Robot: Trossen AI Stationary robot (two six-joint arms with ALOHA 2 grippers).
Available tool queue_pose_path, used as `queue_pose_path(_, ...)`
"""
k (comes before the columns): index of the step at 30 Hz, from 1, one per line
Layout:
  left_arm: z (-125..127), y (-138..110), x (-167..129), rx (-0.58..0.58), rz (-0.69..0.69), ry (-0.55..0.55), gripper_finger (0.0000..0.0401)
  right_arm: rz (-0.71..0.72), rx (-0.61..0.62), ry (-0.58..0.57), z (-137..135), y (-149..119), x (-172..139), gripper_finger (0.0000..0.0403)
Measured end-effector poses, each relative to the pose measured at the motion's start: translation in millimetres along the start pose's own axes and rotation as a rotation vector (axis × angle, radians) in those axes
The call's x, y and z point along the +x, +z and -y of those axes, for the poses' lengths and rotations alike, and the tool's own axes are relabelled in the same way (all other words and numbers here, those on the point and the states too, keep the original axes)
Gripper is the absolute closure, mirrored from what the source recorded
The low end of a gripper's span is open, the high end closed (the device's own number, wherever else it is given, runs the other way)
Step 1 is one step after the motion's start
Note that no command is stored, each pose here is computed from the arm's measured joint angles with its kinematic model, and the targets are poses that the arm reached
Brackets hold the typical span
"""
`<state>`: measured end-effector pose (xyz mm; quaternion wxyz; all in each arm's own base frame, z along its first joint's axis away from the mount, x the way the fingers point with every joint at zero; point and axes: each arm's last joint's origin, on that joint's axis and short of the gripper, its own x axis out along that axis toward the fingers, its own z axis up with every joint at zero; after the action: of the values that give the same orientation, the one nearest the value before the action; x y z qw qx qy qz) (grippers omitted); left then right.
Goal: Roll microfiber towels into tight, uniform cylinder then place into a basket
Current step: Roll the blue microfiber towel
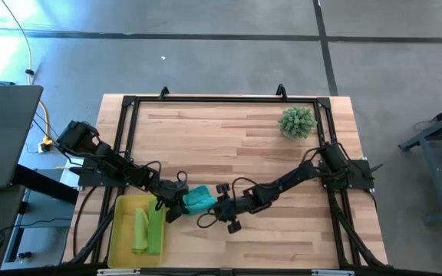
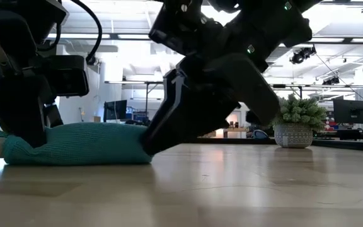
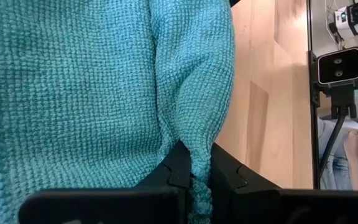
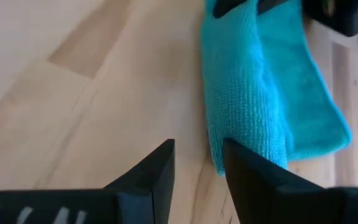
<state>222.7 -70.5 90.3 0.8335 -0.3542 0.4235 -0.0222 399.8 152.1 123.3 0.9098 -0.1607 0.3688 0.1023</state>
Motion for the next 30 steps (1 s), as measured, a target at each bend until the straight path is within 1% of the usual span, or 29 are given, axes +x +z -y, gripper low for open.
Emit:
queue_pose_path(6,0.0,0.0,0.0,0.001,0.001,0.0,0.0389,0.03,0.0,-0.015,1.3,3.6,-1.1,0.0277)
queue_pose_path(9,0.0,0.0,0.0,0.001,0.001,0.0,0.0389,0.031,-0.041,-0.015,1.4,4.0,-1.5,0.0277)
queue_pose_path(11,0.0,0.0,0.0,0.003,0.0,0.0,0.0389,0.057,-0.055,-0.019,1.7,6.5,-1.6,0.0275)
queue_pose_path(16,-0.1,0.1,0.0,0.004,0.001,0.001,0.0389,0.091,-0.104,-0.028,2.9,9.9,-1.7,0.0255)
queue_pose_path(23,-0.2,0.2,0.0,0.003,0.002,0.002,0.0389,0.086,-0.082,-0.051,17.6,8.3,0.9,0.0215)
queue_pose_path(30,1.6,1.8,0.9,-0.001,0.0,0.003,0.0389,0.068,-0.063,-0.048,30.8,4.1,4.3,0.021)
